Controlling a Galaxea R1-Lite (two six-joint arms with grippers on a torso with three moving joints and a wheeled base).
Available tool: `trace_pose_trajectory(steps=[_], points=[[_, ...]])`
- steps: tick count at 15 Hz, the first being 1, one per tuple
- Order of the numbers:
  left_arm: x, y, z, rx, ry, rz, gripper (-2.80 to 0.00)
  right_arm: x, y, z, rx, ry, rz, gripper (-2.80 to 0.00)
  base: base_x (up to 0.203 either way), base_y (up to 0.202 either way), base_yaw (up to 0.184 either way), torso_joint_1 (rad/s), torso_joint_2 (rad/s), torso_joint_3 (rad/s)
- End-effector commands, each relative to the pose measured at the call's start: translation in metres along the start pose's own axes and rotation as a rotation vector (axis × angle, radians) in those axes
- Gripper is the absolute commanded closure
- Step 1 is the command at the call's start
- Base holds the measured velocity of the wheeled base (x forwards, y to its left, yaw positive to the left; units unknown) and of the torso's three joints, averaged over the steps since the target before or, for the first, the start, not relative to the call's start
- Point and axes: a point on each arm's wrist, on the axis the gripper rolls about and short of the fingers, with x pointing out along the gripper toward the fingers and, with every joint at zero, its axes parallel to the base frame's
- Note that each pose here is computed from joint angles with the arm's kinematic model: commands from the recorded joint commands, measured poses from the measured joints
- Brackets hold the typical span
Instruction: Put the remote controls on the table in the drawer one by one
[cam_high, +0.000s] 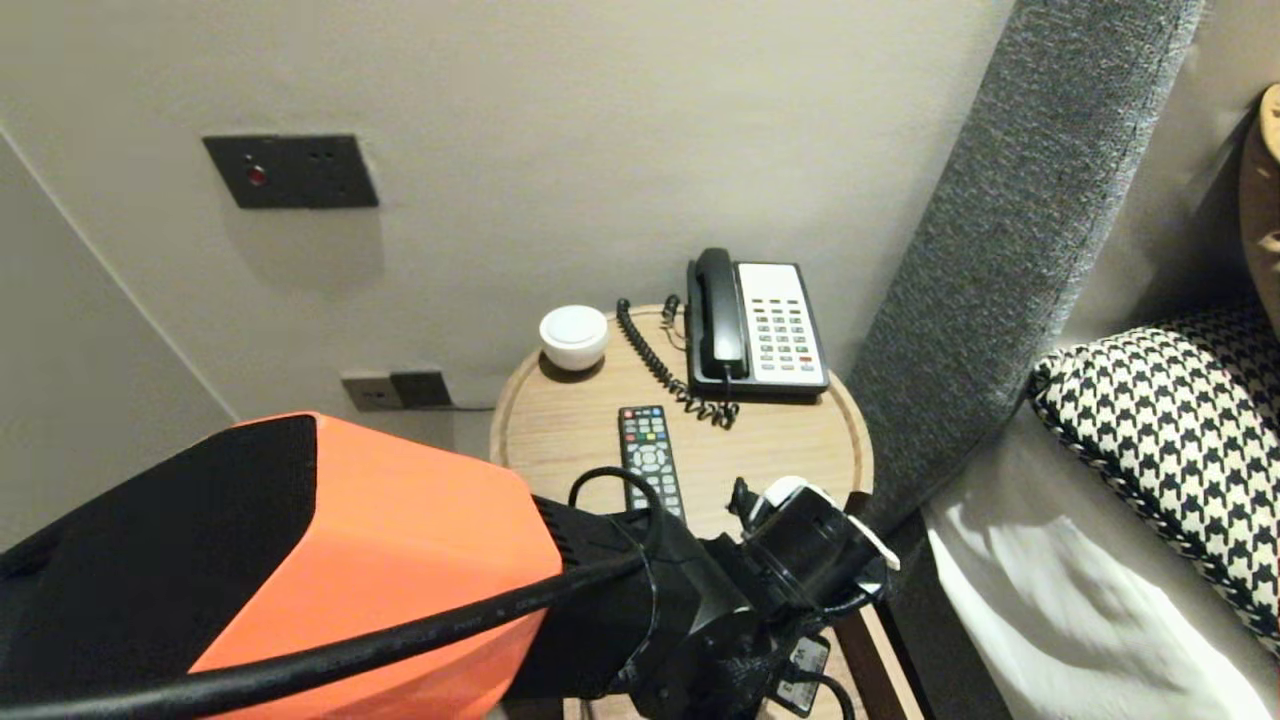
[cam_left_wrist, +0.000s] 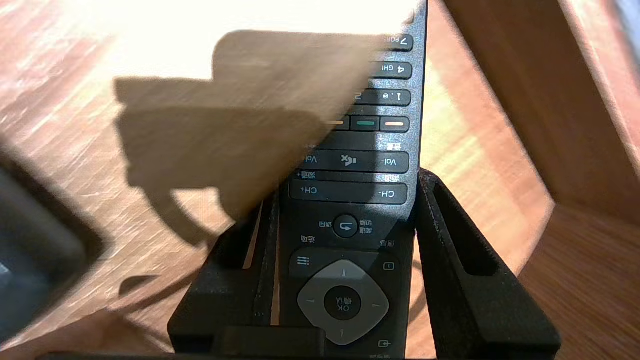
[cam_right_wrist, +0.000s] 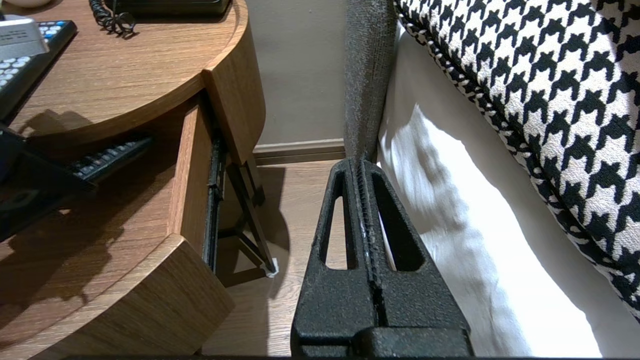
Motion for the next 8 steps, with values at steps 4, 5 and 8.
trace_pose_trajectory(steps=[4, 5, 8], points=[[0.004, 0.005, -0.004, -0.043, 0.01, 0.018, 0.0, 0.002, 0.0, -0.011, 0.0, 0.041, -0.001, 0.0, 0.0, 0.0, 0.0, 0.0, 0.0, 0.0], [0.005, 0.006, -0.007, -0.045, 0.015, 0.021, 0.0, 0.002, 0.0, -0.011, 0.0, 0.041, -0.001, 0.0, 0.0, 0.0, 0.0, 0.0, 0.0, 0.0], [0.003, 0.01, -0.011, -0.064, 0.026, 0.029, 0.0, 0.002, 0.0, -0.011, 0.0, 0.041, 0.0, 0.0, 0.0, 0.0, 0.0, 0.0, 0.0, 0.0]])
